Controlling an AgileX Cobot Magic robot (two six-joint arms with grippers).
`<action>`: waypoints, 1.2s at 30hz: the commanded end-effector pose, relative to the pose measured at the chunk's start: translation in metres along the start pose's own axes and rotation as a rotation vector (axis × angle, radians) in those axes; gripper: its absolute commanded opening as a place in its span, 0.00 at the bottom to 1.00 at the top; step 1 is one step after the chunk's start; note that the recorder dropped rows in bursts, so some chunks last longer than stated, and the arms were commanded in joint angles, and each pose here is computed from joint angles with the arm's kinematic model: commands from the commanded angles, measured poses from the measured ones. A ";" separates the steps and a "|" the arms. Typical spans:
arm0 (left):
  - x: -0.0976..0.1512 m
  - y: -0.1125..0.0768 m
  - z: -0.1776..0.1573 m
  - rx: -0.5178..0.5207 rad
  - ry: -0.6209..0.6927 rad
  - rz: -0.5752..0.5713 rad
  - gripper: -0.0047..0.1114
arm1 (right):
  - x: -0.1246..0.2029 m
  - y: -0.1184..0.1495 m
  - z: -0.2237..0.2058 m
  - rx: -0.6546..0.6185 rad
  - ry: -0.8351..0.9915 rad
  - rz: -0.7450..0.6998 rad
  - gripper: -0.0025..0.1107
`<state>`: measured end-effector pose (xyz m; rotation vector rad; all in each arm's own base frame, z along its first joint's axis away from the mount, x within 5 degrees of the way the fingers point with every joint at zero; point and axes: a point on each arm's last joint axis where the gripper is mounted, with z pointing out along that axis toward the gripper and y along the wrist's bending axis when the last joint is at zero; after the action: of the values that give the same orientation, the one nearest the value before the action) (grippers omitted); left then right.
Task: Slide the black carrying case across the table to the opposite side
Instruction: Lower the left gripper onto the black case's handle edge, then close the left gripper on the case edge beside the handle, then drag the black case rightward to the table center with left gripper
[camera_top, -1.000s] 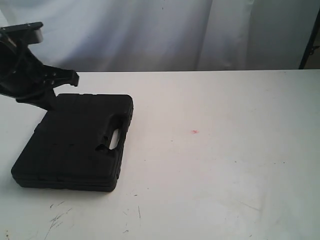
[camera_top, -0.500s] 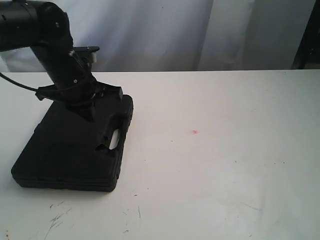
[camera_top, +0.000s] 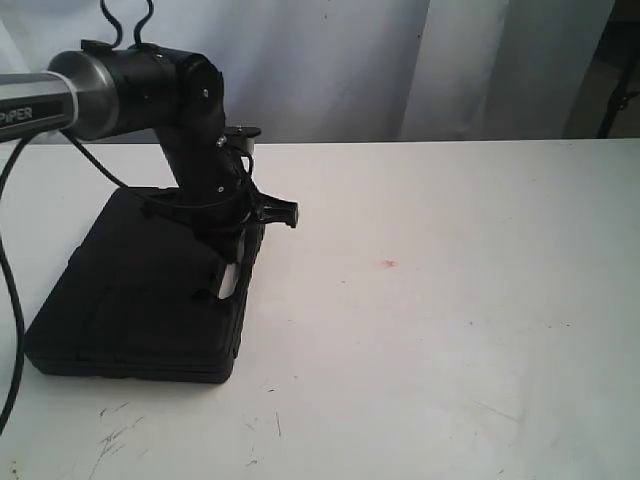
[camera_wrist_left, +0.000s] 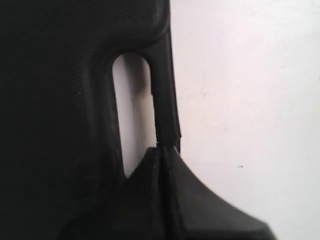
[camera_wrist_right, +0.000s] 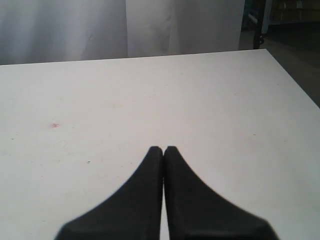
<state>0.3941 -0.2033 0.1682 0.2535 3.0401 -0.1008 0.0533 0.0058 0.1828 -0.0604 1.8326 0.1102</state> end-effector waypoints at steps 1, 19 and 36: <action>-0.005 -0.005 0.005 -0.043 -0.006 -0.028 0.05 | 0.001 0.000 0.000 0.007 -0.003 0.000 0.02; -0.011 -0.012 0.017 0.032 -0.043 -0.036 0.41 | 0.001 0.000 0.000 0.007 -0.003 0.000 0.02; -0.014 -0.013 0.044 0.034 -0.039 -0.077 0.04 | 0.001 0.000 0.000 0.007 -0.003 0.000 0.02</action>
<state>0.4064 -0.2164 0.1221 0.1549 3.0560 -0.1158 0.0533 0.0058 0.1828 -0.0604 1.8326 0.1102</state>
